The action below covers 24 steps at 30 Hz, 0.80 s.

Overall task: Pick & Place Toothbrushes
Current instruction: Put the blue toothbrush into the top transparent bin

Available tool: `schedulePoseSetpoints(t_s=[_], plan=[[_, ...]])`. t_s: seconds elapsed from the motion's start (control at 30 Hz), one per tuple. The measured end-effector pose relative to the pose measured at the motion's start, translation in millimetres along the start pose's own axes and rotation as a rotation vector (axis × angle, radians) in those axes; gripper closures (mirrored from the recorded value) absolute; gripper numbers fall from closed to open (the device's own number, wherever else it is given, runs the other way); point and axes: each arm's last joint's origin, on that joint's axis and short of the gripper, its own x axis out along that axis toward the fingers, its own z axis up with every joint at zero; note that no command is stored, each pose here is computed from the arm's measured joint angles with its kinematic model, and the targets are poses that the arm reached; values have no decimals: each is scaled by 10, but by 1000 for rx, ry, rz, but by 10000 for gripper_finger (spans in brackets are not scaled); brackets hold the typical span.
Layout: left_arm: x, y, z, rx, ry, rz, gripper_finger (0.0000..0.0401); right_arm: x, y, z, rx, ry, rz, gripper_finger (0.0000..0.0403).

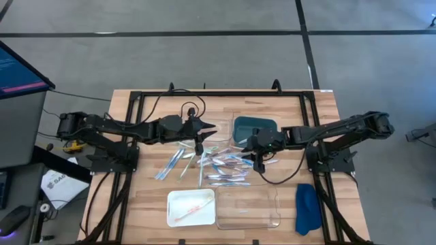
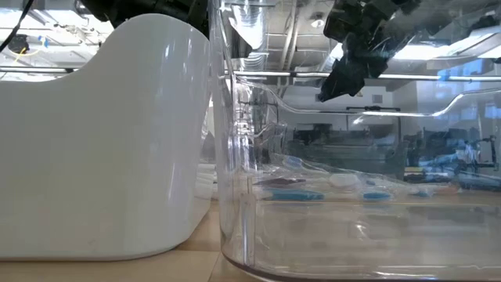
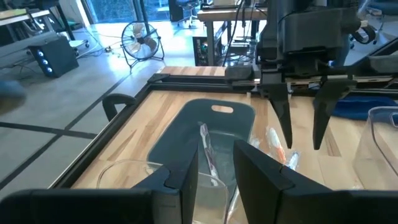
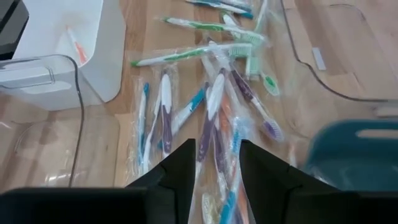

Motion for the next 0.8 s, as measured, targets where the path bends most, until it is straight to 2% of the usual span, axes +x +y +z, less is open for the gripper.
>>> schedulePoseSetpoints(t_s=[0.17, 0.3, 0.8], plan=[[0, 0, 0, -3, 0, 0, 306, 229, -9, -68, 27, 54, -6, 284], [0, 0, -2, -7, 1, 0, 306, 411, -30, -188, 44, 153, -25, 276], [0, 0, -3, -6, 3, 0, 306, 536, -60, -279, 24, 290, -99, 198]])
